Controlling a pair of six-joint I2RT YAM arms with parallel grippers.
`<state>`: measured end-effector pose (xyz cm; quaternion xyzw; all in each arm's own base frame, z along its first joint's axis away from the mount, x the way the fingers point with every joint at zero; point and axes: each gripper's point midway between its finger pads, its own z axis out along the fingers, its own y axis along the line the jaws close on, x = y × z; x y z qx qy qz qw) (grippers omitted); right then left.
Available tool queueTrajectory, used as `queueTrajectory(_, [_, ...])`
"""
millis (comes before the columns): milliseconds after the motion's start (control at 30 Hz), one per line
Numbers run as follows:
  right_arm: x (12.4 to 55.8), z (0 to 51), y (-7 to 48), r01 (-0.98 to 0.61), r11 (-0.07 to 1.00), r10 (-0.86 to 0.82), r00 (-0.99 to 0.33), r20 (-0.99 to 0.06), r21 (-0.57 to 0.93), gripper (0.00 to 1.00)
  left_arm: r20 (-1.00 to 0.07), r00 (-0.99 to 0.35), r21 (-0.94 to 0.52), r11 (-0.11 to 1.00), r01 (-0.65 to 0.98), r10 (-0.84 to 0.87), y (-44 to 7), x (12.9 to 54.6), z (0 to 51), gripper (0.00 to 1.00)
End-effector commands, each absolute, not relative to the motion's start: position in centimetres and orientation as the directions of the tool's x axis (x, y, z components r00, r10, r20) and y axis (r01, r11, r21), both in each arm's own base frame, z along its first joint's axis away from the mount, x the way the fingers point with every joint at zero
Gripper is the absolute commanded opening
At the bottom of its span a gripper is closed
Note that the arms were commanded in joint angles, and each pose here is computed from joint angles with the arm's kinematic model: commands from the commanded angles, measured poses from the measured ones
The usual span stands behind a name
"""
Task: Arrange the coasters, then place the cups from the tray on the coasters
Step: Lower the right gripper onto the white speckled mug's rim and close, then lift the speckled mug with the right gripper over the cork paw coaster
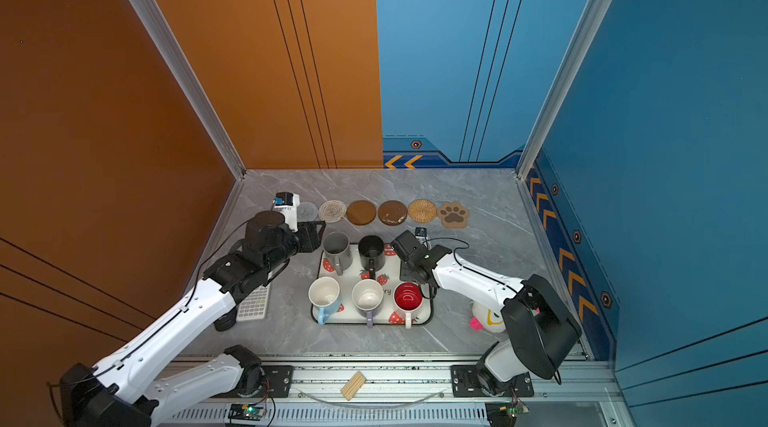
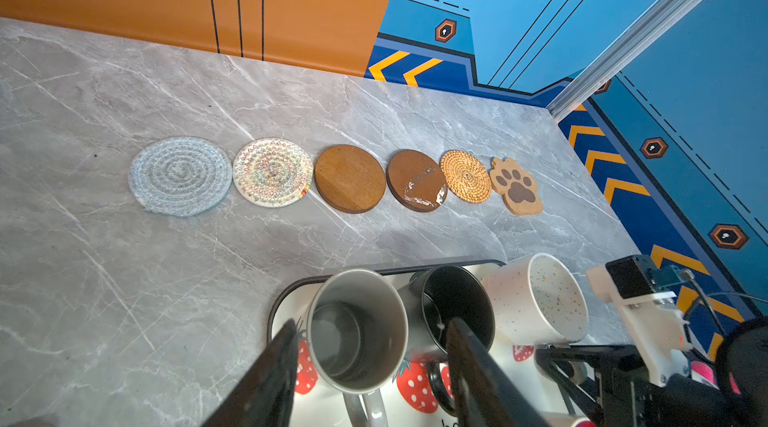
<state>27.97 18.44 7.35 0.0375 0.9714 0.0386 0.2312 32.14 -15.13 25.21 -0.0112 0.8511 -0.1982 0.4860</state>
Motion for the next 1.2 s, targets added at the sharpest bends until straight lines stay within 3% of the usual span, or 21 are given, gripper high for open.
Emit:
queueTrajectory(0, [28.3,8.2,17.2,0.081,0.996,0.092,-0.876,-0.474,0.044,0.0,-0.821,-0.528,-0.358,0.917,0.179,-0.217,-15.1,32.2,25.3,0.58])
queueTrajectory(467, [29.5,15.8,15.8,0.031,1.0,0.021,-0.785,-0.619,-0.005,0.0,-0.823,-0.522,-0.361,0.916,0.174,-0.225,-15.0,32.2,25.7,0.58])
queueTrajectory(867, [35.5,20.1,11.5,0.091,0.995,0.098,-0.761,-0.641,0.045,0.0,-0.823,-0.522,-0.353,0.921,0.162,-0.224,-14.7,32.1,25.6,0.57])
queueTrajectory(1167, [41.7,19.2,8.1,0.172,0.981,0.189,-0.757,-0.626,0.088,0.0,-0.819,-0.53,-0.35,0.923,0.159,-0.219,-14.9,32.4,25.2,0.57])
